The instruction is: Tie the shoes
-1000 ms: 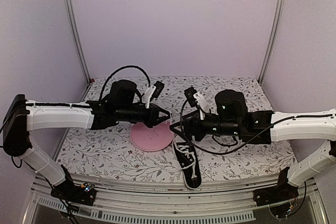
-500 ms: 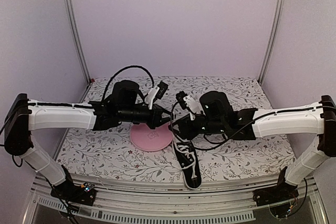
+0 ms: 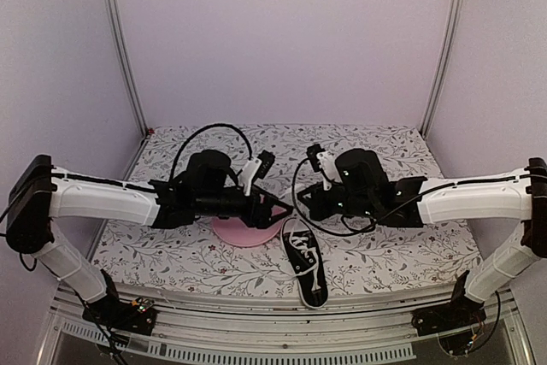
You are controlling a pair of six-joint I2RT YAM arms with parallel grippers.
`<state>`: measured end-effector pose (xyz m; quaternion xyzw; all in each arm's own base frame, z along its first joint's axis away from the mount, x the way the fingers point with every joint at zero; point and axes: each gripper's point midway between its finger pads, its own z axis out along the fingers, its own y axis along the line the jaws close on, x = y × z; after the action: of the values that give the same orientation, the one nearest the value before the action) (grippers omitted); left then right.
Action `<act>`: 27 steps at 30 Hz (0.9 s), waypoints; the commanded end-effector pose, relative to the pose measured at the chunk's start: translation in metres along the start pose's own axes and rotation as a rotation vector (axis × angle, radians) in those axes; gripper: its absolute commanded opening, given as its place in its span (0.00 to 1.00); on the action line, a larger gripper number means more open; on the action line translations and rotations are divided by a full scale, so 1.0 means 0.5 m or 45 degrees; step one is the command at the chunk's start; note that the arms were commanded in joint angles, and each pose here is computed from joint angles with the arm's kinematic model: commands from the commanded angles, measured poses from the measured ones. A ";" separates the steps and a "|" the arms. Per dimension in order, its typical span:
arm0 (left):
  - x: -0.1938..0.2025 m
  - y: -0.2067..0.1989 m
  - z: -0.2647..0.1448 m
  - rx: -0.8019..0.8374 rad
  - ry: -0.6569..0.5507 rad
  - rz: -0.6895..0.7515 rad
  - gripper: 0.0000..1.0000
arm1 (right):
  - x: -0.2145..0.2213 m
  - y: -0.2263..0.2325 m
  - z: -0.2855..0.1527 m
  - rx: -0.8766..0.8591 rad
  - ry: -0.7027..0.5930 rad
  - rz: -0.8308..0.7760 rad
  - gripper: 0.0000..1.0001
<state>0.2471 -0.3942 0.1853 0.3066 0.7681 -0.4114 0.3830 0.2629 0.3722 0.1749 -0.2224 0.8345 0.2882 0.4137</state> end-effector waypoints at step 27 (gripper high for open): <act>0.309 -0.147 0.140 0.059 0.435 0.123 0.27 | 0.039 -0.258 -0.115 0.369 -0.089 0.432 0.02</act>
<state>0.1401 -0.4586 0.0614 0.3991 0.8018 -0.3607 0.2602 0.2980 0.2429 0.1443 -0.0191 0.8807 0.2372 0.4096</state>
